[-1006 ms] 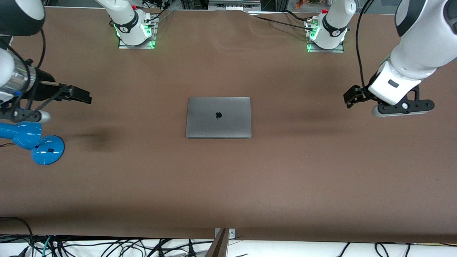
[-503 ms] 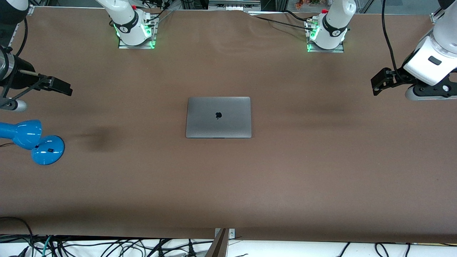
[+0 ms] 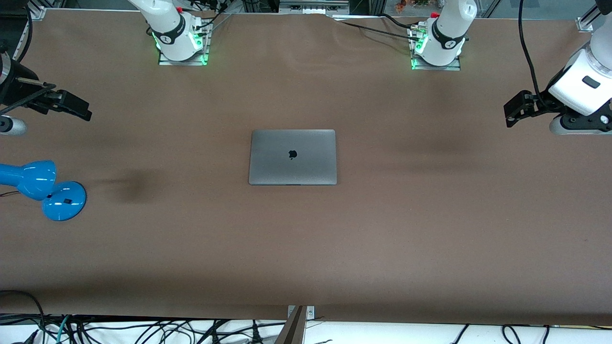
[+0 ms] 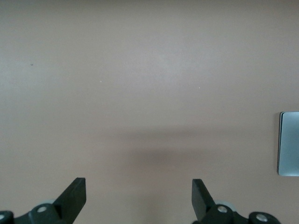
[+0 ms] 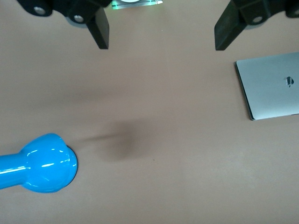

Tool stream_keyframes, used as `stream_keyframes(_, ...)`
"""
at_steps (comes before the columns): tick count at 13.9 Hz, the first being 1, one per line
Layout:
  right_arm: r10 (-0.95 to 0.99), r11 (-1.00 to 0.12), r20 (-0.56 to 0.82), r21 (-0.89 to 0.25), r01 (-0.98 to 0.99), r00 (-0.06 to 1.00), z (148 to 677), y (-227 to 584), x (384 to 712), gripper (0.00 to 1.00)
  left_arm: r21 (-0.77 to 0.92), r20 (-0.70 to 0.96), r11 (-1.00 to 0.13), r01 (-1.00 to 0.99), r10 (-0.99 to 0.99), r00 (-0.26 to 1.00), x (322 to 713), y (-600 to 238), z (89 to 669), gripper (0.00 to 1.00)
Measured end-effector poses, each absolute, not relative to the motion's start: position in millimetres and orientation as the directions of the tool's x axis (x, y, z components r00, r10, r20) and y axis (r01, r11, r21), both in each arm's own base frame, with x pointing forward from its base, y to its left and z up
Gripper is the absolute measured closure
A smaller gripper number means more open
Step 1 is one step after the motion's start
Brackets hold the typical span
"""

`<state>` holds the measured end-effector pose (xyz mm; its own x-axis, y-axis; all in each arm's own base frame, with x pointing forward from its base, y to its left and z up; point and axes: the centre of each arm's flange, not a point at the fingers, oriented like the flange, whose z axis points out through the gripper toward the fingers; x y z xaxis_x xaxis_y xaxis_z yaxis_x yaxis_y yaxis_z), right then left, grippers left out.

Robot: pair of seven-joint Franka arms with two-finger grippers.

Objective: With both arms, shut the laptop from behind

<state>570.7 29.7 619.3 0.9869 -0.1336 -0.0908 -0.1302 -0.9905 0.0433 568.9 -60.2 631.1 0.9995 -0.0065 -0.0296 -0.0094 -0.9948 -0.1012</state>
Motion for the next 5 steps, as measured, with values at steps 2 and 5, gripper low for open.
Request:
stream_keyframes(2,-0.119,-0.992,-0.093,0.042,-0.115,0.988,617.8,31.6,570.7,0.00,-0.102,-0.033,-0.995,-0.007,-0.004,0.999,568.6,-59.0,630.8,0.00)
stream_keyframes(5,-0.082,-0.996,-0.095,0.039,-0.079,0.992,617.8,32.4,570.6,0.00,-0.102,-0.034,-0.995,-0.006,-0.003,0.999,568.6,-58.4,630.8,0.00)
